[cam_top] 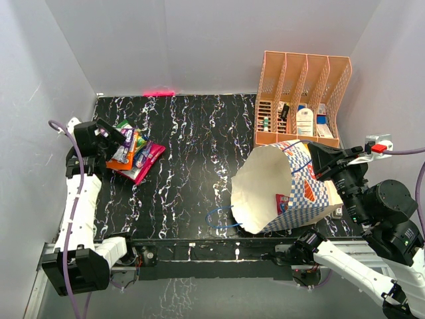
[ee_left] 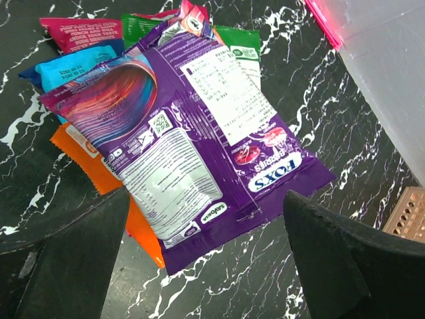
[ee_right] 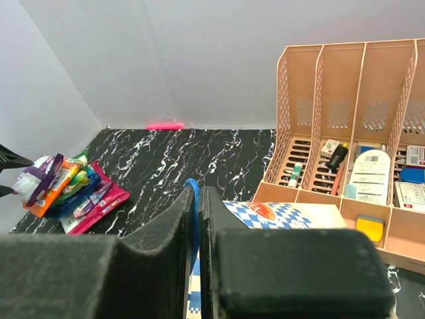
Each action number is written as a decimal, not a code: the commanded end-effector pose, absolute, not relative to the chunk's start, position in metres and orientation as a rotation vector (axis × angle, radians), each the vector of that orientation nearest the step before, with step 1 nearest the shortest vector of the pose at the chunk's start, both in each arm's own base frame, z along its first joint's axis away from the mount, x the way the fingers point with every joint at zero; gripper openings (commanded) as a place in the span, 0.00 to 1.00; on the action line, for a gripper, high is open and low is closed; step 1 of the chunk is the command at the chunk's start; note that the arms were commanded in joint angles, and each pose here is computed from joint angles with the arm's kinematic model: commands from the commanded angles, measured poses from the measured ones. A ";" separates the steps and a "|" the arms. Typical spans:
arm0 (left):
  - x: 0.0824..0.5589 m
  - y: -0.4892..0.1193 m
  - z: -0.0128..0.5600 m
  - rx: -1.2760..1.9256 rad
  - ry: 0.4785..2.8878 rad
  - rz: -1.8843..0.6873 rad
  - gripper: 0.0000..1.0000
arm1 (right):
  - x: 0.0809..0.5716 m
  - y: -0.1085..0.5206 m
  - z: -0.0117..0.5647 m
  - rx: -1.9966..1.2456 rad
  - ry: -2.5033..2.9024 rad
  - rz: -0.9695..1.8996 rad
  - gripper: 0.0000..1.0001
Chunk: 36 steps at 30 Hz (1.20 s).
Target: Take the snacks out of the paper bag
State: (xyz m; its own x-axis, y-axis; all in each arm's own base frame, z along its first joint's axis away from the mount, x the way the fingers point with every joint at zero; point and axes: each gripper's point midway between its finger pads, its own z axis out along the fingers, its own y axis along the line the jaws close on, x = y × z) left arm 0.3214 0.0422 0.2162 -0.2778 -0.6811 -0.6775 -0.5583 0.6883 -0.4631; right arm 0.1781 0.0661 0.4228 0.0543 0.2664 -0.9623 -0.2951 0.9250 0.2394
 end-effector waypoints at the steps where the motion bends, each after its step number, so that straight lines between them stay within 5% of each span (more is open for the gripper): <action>1: 0.315 0.053 0.240 -1.016 1.895 -0.124 0.98 | 0.172 0.062 0.450 0.002 1.380 0.463 0.07; 23: 0.335 0.019 0.229 -0.842 1.938 -0.342 0.95 | 0.171 0.059 0.453 0.003 1.375 0.456 0.07; 36: 0.298 -0.158 0.273 -0.229 2.002 -0.908 0.93 | 0.164 0.062 0.443 -0.040 1.417 0.472 0.07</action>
State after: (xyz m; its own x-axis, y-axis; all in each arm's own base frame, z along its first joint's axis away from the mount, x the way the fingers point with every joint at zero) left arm 0.3285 -0.0824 0.2458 -0.5029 -0.5964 -0.6256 -0.0902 0.7560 -0.6483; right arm 0.1743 0.0638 0.4297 0.0622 0.2740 -0.9597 -0.3019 0.9217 0.2436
